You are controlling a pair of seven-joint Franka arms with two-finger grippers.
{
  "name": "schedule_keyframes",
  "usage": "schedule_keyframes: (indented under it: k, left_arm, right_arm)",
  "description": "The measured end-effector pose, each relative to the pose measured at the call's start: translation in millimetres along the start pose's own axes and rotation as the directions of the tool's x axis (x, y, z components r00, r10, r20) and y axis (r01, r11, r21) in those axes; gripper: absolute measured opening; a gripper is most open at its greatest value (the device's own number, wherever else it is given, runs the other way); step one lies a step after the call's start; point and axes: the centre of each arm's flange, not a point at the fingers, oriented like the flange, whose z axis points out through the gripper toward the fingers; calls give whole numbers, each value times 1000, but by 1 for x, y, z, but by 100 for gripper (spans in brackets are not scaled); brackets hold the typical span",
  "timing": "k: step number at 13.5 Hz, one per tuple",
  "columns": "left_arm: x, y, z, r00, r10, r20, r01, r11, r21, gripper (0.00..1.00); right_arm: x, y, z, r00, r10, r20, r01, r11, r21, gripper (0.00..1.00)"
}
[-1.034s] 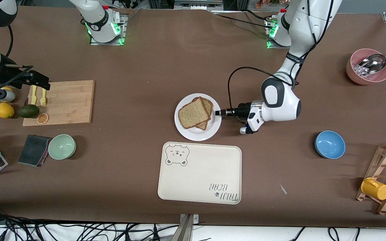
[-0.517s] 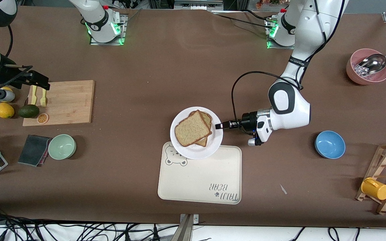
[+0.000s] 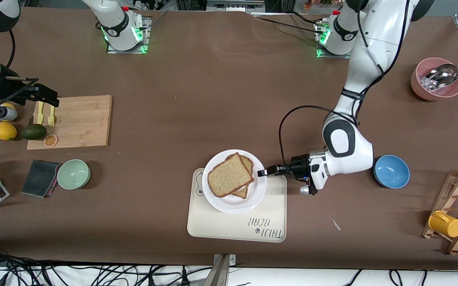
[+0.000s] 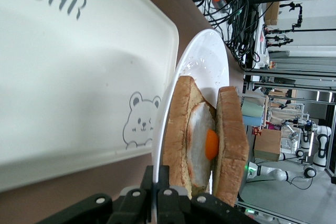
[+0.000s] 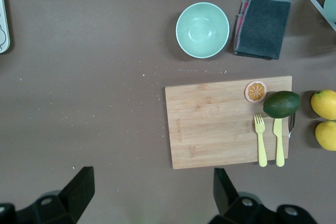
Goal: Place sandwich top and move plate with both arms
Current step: 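Slide the white plate with the left gripper onto the bear tray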
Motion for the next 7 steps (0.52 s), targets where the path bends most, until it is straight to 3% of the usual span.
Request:
schedule_keyframes:
  k: [3, 7]
  left_arm:
    - [16, -24, 17, 999, 39, -22, -40, 999, -31, 5]
    - [22, -60, 37, 996, 89, -13, -89, 996, -21, 5]
  right_arm:
    - [0, 0, 0, 1000, 0, 0, 0, 1000, 0, 100]
    - [0, 0, 0, 1000, 1, 0, -1, 1000, 0, 100]
